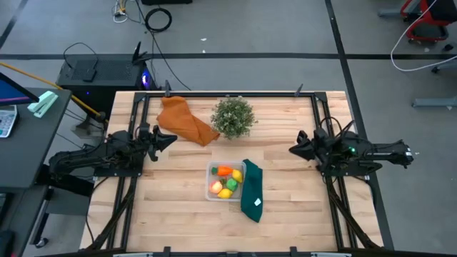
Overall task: Pick and placing Produce into tupperware
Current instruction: Return to Home Position
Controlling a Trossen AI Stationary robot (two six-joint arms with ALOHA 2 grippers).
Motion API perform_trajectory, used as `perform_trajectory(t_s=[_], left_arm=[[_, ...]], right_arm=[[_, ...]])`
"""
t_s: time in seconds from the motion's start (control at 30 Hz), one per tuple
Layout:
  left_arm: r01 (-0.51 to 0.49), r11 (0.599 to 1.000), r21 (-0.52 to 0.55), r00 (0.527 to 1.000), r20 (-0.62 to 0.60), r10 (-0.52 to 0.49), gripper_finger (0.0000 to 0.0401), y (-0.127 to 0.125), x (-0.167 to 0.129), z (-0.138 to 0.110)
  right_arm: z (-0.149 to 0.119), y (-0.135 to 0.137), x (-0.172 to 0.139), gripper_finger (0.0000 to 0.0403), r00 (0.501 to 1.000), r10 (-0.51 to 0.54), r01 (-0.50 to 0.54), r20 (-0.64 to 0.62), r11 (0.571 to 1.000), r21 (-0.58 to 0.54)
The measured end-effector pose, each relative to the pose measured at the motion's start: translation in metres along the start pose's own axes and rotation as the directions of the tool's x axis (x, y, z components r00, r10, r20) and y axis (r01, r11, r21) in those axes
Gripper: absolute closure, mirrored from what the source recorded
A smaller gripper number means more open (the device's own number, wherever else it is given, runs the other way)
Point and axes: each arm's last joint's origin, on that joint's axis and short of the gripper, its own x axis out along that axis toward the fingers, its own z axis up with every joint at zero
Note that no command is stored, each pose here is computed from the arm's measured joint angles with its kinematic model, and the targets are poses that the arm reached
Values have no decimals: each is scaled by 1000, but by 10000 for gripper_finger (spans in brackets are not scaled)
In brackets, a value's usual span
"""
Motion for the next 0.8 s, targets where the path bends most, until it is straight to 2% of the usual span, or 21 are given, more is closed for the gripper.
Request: perform_trajectory(t_s=[0.17,0.37,0.57,0.8], left_arm=[[0,1000,0,1000,0,0,366,0,0,0],[0,1000,1,1000,0,0,360,0,0,0],[0,1000,0,1000,0,0,356,0,0,0],[0,1000,0,1000,0,0,365,0,0,0]], right_arm=[[-1,-1,0,403,1000,-5,5,-11,999,-45],[-4,-3,0,403,999,-43,33,-34,968,-250],[-13,-9,-1,403,987,-111,74,-116,956,-284],[-15,-10,-2,403,983,-108,54,-148,943,-329]])
